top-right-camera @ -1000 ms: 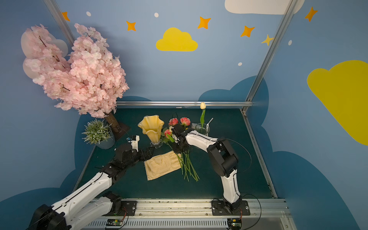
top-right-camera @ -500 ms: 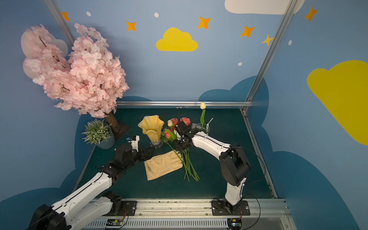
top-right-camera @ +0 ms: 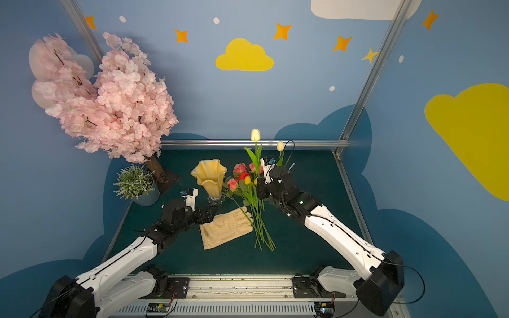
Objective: Arrange the flowers in different vases according to their variety
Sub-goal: Insert the flower into the vase.
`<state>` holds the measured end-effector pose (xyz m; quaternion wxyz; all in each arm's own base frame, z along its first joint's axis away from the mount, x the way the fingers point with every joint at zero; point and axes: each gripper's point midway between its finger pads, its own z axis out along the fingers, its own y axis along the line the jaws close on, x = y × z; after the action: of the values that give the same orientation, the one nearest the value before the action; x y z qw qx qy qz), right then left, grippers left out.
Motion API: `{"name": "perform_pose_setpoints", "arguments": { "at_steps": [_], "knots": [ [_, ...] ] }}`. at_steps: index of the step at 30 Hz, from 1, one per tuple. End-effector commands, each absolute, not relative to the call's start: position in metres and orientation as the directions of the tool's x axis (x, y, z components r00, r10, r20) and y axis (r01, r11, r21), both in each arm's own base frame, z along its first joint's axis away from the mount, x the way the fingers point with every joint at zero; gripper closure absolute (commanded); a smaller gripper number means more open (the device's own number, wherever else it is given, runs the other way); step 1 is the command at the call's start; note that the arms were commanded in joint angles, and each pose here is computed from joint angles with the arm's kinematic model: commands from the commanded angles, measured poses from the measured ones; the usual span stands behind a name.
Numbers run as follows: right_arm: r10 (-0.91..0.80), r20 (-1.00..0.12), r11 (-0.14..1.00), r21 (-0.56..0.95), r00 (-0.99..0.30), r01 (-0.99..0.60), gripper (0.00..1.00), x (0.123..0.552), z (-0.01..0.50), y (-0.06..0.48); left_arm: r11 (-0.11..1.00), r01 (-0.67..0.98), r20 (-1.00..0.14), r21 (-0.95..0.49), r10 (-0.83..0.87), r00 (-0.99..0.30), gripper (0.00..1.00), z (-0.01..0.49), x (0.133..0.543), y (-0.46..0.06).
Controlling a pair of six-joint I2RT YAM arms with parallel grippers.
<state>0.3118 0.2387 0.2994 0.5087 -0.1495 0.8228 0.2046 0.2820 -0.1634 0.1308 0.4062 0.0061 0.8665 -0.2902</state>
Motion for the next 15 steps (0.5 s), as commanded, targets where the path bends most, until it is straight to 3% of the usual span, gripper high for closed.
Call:
{"name": "perform_pose_setpoints", "arguments": {
  "at_steps": [1, 7, 15],
  "knots": [
    [0.052, -0.97, 0.921, 0.138, -0.237, -0.365, 1.0, 0.327, 0.357, 0.202, 0.813, 0.324, -0.732, -0.484, -0.173, -0.659, 0.01, 0.139, 0.282, -0.18],
    [0.114, -0.987, 0.957, 0.141, -0.116, -0.253, 1.0, 0.35, 0.388, 0.158, 0.806, 0.376, -0.729, -0.458, -0.097, -0.678, 0.01, 0.134, 0.28, -0.201],
    [0.121, -0.989, 0.957, 0.139, -0.085, -0.253, 1.0, 0.391, 0.377, 0.15, 0.81, 0.39, -0.71, -0.438, -0.046, -0.703, 0.01, 0.125, 0.28, -0.212]
  ]
}}
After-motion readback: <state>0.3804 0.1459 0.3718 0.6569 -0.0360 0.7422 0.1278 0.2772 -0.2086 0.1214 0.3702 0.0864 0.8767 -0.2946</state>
